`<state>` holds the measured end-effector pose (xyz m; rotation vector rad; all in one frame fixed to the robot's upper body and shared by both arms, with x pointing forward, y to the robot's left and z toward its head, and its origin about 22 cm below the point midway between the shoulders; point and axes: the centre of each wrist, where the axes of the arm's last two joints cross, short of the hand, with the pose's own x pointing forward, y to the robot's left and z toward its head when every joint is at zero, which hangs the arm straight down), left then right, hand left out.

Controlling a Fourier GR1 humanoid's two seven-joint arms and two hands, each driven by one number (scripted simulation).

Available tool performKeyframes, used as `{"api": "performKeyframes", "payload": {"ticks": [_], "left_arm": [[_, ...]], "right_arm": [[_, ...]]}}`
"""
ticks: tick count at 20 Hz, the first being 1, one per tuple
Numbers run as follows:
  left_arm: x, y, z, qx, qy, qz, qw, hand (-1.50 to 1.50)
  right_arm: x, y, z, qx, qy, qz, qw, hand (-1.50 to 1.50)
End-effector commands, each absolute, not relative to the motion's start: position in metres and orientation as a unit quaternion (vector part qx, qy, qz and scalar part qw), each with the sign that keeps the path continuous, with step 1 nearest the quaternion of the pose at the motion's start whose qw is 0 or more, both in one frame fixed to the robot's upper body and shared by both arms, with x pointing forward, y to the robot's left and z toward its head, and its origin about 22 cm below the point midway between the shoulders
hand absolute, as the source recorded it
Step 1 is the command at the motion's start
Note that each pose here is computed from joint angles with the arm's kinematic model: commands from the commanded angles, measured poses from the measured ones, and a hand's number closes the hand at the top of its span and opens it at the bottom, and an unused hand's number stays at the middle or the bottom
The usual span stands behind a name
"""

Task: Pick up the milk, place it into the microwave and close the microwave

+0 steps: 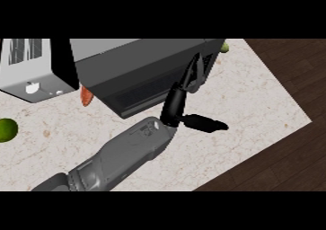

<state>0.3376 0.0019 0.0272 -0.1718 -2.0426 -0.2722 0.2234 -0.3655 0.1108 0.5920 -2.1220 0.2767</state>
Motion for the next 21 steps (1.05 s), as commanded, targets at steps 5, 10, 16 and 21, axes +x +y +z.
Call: {"api": "performKeyframes", "payload": {"ticks": [5, 10, 16, 21], "left_arm": [[0.352, 0.006, 0.034, -0.058, -0.823, -0.076, 0.561, -1.50], [0.361, 0.017, 0.021, -0.004, -0.825, -0.150, 0.545, -1.50], [0.388, 0.056, 0.026, 0.119, -0.823, -0.158, 0.533, -1.50], [0.388, 0.049, 0.027, 0.128, -0.817, -0.168, 0.537, -1.50]], "right_arm": [[0.226, -0.362, 0.114, 0.254, -0.852, 0.113, 0.443, -1.50], [0.226, -0.367, 0.120, 0.247, -0.854, 0.114, 0.444, -1.50], [0.222, -0.370, 0.122, 0.243, -0.851, 0.117, 0.451, -1.50], [0.219, -0.376, 0.125, 0.233, -0.854, 0.111, 0.452, -1.50]]}}
